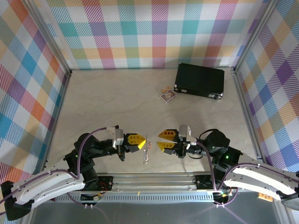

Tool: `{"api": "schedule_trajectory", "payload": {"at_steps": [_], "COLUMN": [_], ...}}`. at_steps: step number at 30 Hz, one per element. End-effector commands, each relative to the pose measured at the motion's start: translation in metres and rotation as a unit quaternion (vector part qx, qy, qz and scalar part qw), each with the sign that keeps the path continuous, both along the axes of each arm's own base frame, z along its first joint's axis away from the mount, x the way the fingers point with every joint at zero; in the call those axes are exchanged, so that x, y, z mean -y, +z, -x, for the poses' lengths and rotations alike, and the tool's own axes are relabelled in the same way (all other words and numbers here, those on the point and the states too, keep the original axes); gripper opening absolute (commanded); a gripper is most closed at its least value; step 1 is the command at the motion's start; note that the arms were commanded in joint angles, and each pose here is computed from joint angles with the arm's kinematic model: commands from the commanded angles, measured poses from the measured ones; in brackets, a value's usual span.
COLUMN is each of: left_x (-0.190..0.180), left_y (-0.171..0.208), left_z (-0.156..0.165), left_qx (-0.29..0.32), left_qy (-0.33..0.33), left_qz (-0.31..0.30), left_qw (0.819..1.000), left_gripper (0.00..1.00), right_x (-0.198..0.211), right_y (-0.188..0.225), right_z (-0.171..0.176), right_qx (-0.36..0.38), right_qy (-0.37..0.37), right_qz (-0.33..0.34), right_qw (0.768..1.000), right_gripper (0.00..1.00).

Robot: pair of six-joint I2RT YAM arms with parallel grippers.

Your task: Put the keys on the keyring

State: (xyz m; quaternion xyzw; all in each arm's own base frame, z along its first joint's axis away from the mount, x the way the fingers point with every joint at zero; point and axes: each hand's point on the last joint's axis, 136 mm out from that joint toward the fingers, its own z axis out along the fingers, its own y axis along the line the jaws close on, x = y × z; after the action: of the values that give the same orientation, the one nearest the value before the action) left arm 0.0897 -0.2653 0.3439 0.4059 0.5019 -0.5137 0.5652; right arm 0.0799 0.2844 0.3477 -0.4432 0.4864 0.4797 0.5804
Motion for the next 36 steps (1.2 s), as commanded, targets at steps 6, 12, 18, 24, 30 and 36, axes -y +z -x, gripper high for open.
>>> {"api": "schedule_trajectory", "payload": {"at_steps": [6, 12, 18, 24, 30, 36], "left_x": [-0.003, -0.002, 0.0, 0.0, 0.001, 0.004], "left_y": [0.023, 0.021, 0.02, 0.019, 0.018, 0.017], "left_z": [0.016, 0.015, 0.014, 0.014, 0.012, 0.011], "left_qx": [0.022, 0.02, 0.018, 0.018, 0.018, 0.017], "left_qy": [-0.041, -0.04, -0.04, -0.041, -0.038, -0.038], "left_qz": [0.046, 0.04, 0.034, 0.031, 0.025, 0.02], "left_qw": [0.998, 0.998, 0.998, 0.999, 0.999, 0.999], "left_gripper": [0.0, 0.0, 0.0, 0.0, 0.0, 0.0], "right_x": [-0.007, -0.014, -0.016, -0.02, -0.024, -0.026], "right_y": [0.001, -0.002, 0.004, 0.008, 0.009, 0.008], "right_z": [0.006, 0.008, 0.009, 0.01, 0.013, 0.016], "right_qx": [-0.007, -0.005, 0.002, 0.004, 0.005, 0.004], "right_qy": [0.026, 0.04, 0.045, 0.056, 0.071, 0.082], "right_qz": [0.013, 0.021, 0.014, 0.012, 0.009, 0.007], "right_qw": [1.0, 0.999, 0.999, 0.998, 0.997, 0.997], "right_gripper": [0.26, 0.24, 0.19, 0.13, 0.13, 0.17]}}
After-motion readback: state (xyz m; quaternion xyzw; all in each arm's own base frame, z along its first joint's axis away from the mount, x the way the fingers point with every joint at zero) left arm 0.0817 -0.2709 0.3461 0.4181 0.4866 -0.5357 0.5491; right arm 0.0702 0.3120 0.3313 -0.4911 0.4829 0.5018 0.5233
